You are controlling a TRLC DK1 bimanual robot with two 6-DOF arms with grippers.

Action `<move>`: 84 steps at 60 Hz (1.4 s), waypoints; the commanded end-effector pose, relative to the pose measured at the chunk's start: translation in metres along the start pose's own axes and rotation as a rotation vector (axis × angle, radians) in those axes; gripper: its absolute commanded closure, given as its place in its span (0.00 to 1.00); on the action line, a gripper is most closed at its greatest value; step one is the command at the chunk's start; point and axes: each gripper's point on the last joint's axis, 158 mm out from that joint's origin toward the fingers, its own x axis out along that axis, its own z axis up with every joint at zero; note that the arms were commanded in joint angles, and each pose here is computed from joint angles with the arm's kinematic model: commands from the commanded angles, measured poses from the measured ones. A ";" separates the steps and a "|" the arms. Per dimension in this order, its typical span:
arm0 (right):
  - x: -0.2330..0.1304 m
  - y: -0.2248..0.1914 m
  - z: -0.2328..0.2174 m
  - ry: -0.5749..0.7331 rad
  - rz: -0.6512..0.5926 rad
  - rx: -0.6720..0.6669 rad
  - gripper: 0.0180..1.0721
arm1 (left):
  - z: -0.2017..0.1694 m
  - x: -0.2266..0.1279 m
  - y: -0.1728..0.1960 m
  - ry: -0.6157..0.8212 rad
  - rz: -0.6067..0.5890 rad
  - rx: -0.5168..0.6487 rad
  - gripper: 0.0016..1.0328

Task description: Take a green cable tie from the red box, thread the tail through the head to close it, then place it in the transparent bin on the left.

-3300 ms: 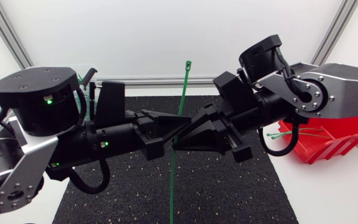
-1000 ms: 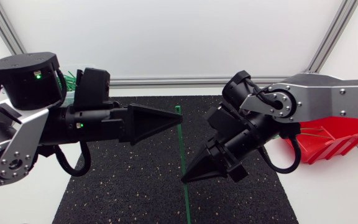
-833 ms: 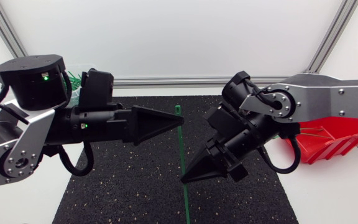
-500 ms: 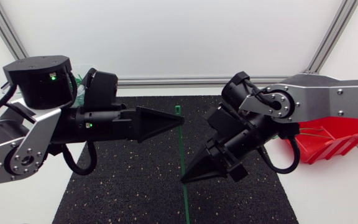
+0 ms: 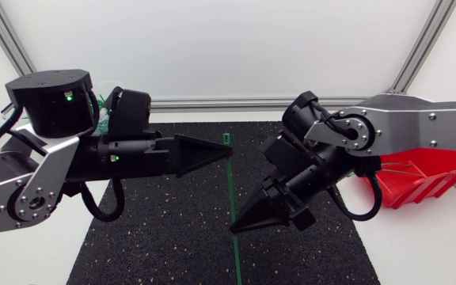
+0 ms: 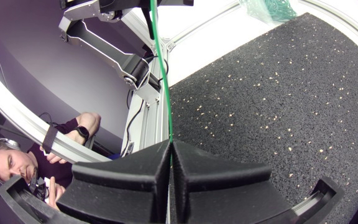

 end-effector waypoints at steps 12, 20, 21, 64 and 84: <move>0.002 -0.002 -0.002 0.005 0.014 0.004 0.95 | 0.009 0.003 -0.004 -0.009 -0.019 -0.006 0.96; 0.003 -0.002 -0.003 0.011 0.016 0.006 0.95 | 0.009 0.003 -0.004 -0.007 -0.018 -0.012 0.96; 0.004 -0.001 -0.003 0.013 0.019 0.004 0.95 | 0.010 0.003 -0.004 -0.008 -0.019 -0.012 0.96; 0.013 -0.002 -0.012 0.058 -0.013 -0.023 0.95 | 0.029 -0.002 0.005 -0.024 -0.005 -0.078 0.96; -0.010 -0.010 -0.001 0.024 -0.136 -0.091 0.40 | 0.049 -0.014 0.028 -0.036 0.030 -0.125 0.96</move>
